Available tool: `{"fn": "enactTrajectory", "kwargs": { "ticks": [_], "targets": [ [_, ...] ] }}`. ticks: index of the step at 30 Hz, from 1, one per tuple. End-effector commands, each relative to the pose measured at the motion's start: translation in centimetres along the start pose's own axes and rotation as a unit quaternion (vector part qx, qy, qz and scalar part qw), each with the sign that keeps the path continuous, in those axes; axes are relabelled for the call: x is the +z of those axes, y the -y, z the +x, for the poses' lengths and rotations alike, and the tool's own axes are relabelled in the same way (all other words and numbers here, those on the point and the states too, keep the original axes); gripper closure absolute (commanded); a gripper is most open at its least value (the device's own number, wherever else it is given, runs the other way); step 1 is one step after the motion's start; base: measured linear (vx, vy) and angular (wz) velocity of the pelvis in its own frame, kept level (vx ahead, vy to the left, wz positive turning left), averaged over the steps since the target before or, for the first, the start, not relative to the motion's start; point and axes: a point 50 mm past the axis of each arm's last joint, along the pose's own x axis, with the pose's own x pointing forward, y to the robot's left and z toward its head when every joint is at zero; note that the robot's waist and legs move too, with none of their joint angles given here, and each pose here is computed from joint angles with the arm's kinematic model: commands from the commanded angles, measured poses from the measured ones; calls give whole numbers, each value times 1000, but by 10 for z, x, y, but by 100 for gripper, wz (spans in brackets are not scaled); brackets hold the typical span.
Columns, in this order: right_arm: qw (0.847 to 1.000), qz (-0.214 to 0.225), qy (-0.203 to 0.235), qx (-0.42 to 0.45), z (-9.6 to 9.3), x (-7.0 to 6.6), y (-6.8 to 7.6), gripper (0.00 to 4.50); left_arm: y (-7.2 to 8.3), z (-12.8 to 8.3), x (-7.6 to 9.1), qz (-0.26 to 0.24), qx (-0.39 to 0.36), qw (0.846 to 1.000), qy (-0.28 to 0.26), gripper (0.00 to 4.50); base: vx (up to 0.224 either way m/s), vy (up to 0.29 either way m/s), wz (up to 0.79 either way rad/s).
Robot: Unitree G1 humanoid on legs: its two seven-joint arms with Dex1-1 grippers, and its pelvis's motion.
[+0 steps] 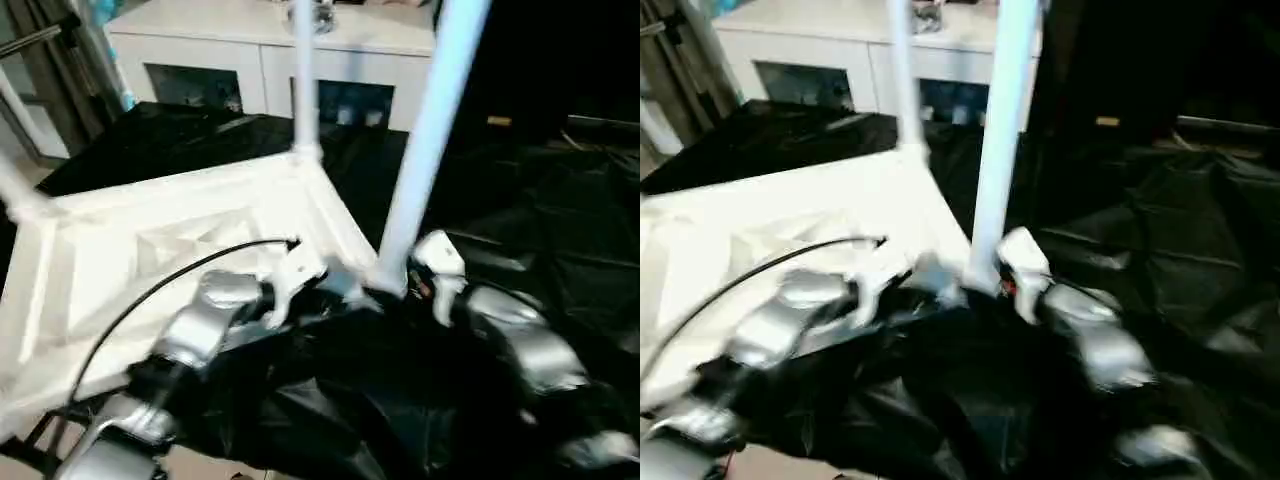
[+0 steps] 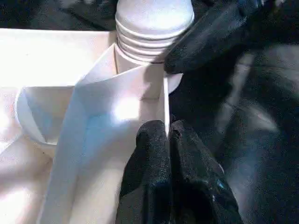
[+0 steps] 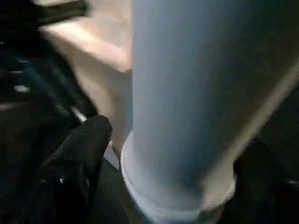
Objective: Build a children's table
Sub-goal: Rotate leg to tighten
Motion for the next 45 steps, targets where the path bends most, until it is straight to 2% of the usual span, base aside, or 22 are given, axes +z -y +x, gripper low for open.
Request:
{"fn": "enactTrajectory", "kwargs": {
  "ticks": [1,7,14,20,24,29,30,31,32,33,35,36,38,39,40,42,45],
  "targets": [
    [999,-6,8,48,2,6,-8,64,10,6,-7,-8,-41,999,-1,450,0,0,0],
    [994,-3,-21,103,-11,1,-14,108,12,-5,-15,-7,-67,998,-20,450,0,0,0],
    [992,9,-25,124,-11,0,-18,171,11,-10,-16,-6,-77,997,-25,450,0,0,0],
    [991,15,-32,132,-9,-2,-21,181,9,-10,-17,-9,-65,997,-26,450,0,0,0],
    [992,48,-28,110,-6,-8,-23,183,1,-4,-16,-30,-7,999,-26,450,0,0,0],
    [997,77,-27,-1,11,-17,-15,183,-12,10,-7,-52,81,995,-19,450,-20,2,-1],
    [993,96,-29,-65,22,-22,-11,183,-14,20,-1,-60,103,993,-14,450,-53,7,-4],
    [993,96,-29,-65,22,-22,-11,184,-14,20,-1,-60,103,993,-14,450,-53,11,-5],
    [983,128,-32,-130,36,-25,-9,184,-14,33,7,-66,122,990,-7,450,-53,11,-5],
    [978,136,-40,-156,46,-27,-12,184,-14,41,11,-65,128,990,-8,450,-52,15,-9],
    [975,134,-46,-170,54,-27,-15,184,-13,47,13,-62,130,990,-11,450,0,0,0],
    [975,122,-49,-180,63,-24,-19,184,-11,53,16,-56,128,990,-15,450,0,0,0],
    [976,108,-47,-181,71,-20,-23,184,-10,57,18,-50,125,991,-17,450,0,0,0],
    [977,107,-45,-179,73,-19,-23,149,-10,58,18,-49,124,991,-16,450,0,0,0],
    [978,106,-42,-176,75,-18,-24,149,-10,59,19,-48,122,991,-15,450,0,0,0],
    [978,112,-34,-173,77,-16,-25,111,-9,60,20,-45,115,992,-13,450,0,0,0],
    [980,109,-21,-162,74,-12,-20,103,-9,54,18,-35,97,995,-11,450,0,0,0]
  ]
}}
